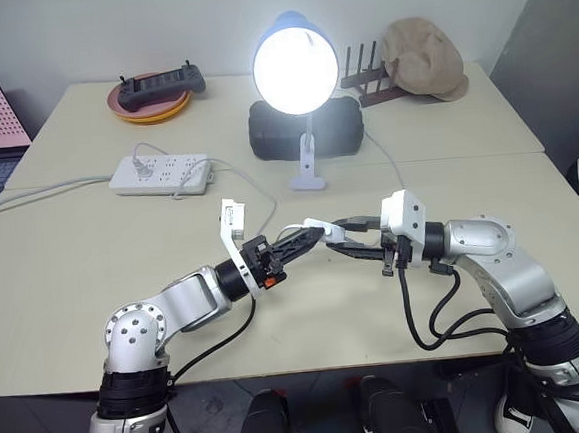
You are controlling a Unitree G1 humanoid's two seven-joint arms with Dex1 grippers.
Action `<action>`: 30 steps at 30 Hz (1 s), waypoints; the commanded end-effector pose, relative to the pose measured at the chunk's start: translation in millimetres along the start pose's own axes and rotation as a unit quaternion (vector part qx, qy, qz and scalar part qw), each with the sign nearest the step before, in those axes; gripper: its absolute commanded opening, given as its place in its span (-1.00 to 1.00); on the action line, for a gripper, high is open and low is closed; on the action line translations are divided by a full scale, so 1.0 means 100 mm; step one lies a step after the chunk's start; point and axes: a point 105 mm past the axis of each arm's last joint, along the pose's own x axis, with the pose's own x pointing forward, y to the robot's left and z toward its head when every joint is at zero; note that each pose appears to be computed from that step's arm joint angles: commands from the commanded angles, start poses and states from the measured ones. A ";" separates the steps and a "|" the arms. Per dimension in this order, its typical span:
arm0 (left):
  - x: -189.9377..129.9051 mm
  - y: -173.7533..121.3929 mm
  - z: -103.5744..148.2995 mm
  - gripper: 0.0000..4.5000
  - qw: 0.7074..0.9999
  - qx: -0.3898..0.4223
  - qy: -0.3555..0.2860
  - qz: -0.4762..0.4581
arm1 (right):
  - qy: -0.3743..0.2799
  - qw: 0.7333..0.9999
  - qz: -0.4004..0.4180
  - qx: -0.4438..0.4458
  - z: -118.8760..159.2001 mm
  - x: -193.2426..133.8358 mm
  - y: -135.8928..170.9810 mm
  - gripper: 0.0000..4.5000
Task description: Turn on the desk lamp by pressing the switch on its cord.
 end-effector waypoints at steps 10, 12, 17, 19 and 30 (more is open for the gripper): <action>-0.18 -0.23 0.00 0.03 0.999 0.002 -0.006 -0.033 | -0.018 1.000 -0.017 -0.007 0.05 0.01 -0.14 -0.51; -0.29 -0.24 -0.03 0.22 1.000 0.007 -0.001 -0.017 | -0.014 1.000 -0.026 0.002 -0.01 0.02 -0.22 -0.51; -0.53 -0.28 0.05 0.73 0.993 0.110 0.022 0.044 | 0.018 0.999 -0.046 0.007 -0.21 0.05 -0.40 -0.51; -0.64 -0.30 0.11 0.89 0.962 0.243 0.074 0.095 | 0.063 0.996 -0.059 0.013 -0.41 0.06 -0.48 -0.51; -0.68 -0.22 0.38 1.00 0.820 0.537 0.147 0.136 | 0.147 0.986 -0.027 0.069 -0.86 0.02 -0.43 -0.36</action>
